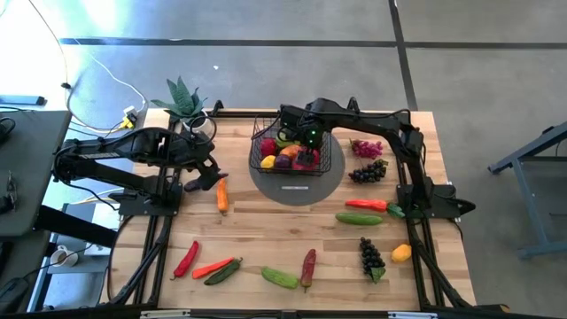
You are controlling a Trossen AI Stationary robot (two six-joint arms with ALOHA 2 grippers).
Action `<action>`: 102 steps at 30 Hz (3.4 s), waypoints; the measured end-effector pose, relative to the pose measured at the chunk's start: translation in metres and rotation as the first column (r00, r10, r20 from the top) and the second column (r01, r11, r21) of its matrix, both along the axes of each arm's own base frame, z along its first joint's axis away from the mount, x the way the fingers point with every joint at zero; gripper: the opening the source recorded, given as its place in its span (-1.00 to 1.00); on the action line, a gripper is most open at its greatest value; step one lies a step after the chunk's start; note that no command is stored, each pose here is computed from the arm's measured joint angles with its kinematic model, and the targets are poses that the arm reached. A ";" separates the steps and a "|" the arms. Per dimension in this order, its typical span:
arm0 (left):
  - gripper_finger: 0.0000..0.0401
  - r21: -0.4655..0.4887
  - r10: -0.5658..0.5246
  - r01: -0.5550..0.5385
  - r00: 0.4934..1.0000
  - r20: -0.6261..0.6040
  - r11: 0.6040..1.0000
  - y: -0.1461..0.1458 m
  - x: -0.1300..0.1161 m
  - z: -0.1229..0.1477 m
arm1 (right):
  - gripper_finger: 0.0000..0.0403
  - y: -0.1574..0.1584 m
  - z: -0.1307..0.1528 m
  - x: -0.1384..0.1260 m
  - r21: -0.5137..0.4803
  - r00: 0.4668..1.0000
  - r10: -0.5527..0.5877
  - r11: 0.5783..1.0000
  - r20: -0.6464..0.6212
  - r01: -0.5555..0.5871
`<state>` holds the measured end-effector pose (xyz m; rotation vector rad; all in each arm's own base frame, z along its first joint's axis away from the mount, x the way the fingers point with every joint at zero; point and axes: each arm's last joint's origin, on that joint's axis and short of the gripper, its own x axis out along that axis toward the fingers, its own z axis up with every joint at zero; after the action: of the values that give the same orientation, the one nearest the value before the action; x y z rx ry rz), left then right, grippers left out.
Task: Build produce basket
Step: Put the lemon into the wire basket
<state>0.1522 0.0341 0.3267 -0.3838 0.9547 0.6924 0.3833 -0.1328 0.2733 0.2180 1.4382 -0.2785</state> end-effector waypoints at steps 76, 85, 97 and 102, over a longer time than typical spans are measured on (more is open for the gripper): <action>0.61 0.039 -0.097 0.098 0.994 -0.042 0.994 0.000 0.000 0.000 | 0.72 0.251 -0.009 -0.141 0.019 0.909 -0.116 0.991 -0.400 0.135; 0.61 0.045 -0.081 0.083 0.996 -0.040 0.996 0.000 0.000 0.000 | 0.72 0.269 -0.043 -0.181 0.107 0.812 0.106 0.993 -0.574 -0.054; 0.61 0.022 -0.022 0.022 1.000 -0.013 1.000 0.000 0.000 0.000 | 0.72 0.305 -0.068 -0.213 0.229 0.730 0.436 0.899 -0.526 -0.372; 0.61 0.012 0.000 0.000 1.000 -0.003 1.000 0.000 0.000 0.000 | 0.72 0.319 -0.079 -0.227 0.273 0.691 0.538 0.842 -0.483 -0.465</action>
<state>0.1522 0.0344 0.3269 -0.3722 0.9525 0.6989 0.1565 0.1860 0.1947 -0.1830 2.0252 0.2391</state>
